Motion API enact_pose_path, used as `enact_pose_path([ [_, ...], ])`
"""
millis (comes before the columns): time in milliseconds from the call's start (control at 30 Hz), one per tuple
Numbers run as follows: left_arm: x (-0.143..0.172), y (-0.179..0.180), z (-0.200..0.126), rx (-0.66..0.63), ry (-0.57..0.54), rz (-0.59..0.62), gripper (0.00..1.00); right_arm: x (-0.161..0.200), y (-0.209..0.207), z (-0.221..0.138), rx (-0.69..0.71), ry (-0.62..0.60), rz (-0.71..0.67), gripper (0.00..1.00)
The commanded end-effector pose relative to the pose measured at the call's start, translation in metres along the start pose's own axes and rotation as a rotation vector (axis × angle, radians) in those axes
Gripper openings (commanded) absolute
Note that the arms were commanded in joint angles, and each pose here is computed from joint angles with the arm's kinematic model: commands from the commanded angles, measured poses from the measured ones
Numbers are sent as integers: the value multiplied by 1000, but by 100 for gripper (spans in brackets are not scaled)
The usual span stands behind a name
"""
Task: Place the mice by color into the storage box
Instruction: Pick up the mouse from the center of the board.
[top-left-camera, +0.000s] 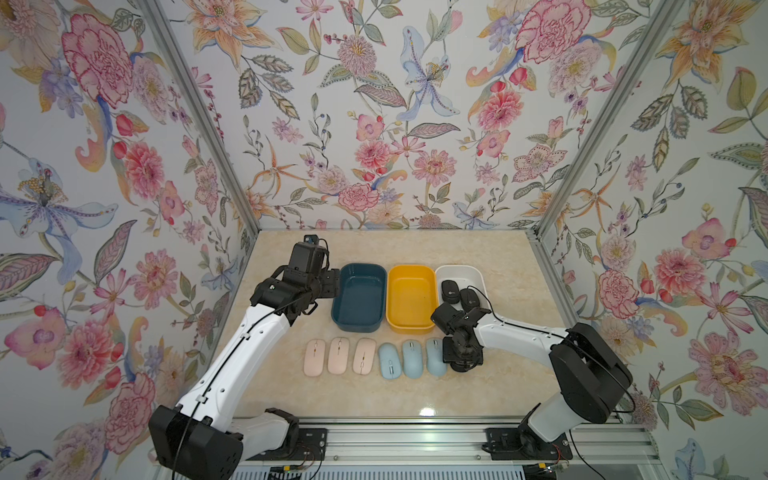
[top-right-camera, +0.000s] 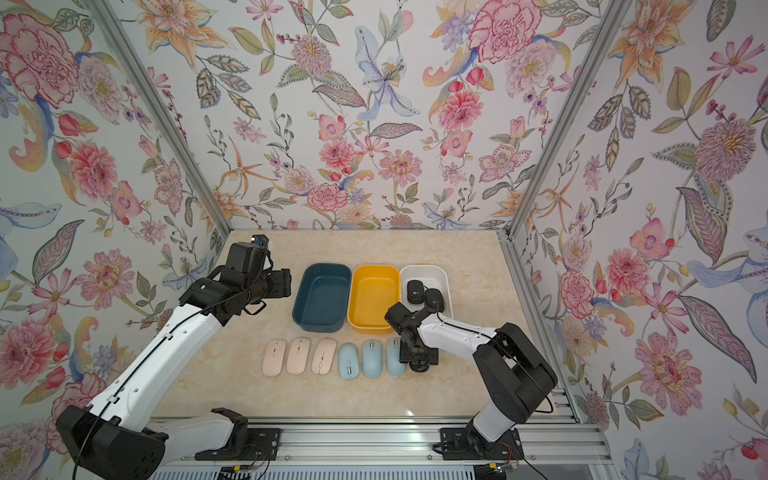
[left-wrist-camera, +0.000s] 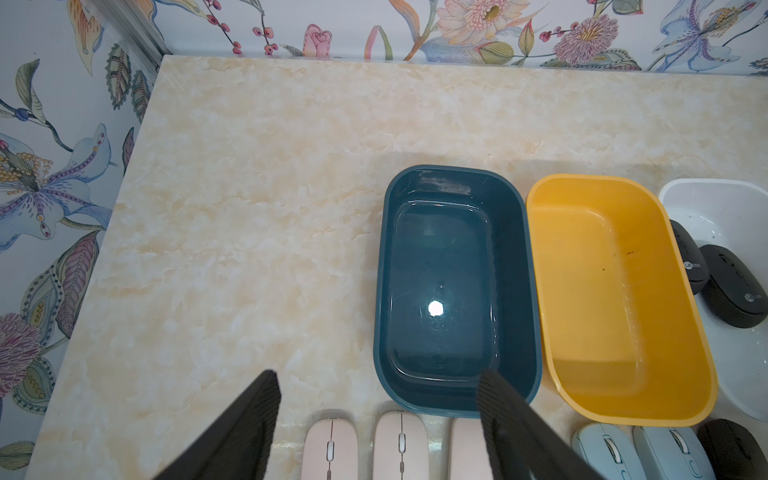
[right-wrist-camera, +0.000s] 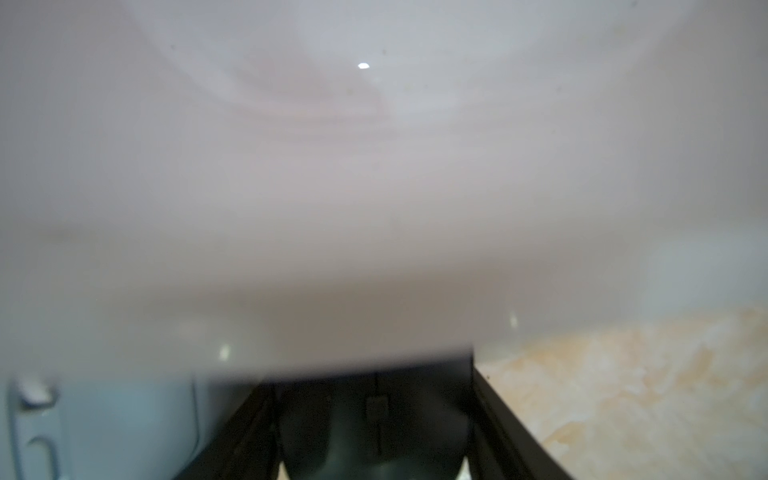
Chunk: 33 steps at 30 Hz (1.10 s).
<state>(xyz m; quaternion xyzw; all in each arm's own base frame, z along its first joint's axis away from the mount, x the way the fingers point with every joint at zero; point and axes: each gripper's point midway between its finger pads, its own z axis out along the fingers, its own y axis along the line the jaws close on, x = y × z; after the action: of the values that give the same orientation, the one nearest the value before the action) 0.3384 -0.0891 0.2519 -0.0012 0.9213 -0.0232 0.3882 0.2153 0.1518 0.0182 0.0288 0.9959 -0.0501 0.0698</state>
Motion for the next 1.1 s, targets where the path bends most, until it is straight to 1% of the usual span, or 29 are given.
enact_pose_path([
  [0, -3, 1, -9, -10, -12, 21, 78, 13, -13, 6, 40, 34, 5, 60],
  [133, -3, 2, -9, -13, -14, 19, 78, 13, -17, -9, 40, 20, 3, 59],
  [533, 1, 2, -3, -19, 3, 15, 78, 11, -36, -71, 16, -36, 9, 58],
  [667, 1, 1, -3, -18, 5, 15, 78, 3, -36, -94, -4, -67, 15, 57],
  [800, 0, 1, -3, -17, 4, 14, 78, -16, -32, -120, -41, -114, 22, 57],
  [900, 0, 1, -3, -16, 3, 14, 78, -38, -26, -135, -71, -149, 27, 57],
  [1067, 0, 3, -6, -24, -5, 10, 78, -83, -27, -137, -75, -181, 33, 57],
])
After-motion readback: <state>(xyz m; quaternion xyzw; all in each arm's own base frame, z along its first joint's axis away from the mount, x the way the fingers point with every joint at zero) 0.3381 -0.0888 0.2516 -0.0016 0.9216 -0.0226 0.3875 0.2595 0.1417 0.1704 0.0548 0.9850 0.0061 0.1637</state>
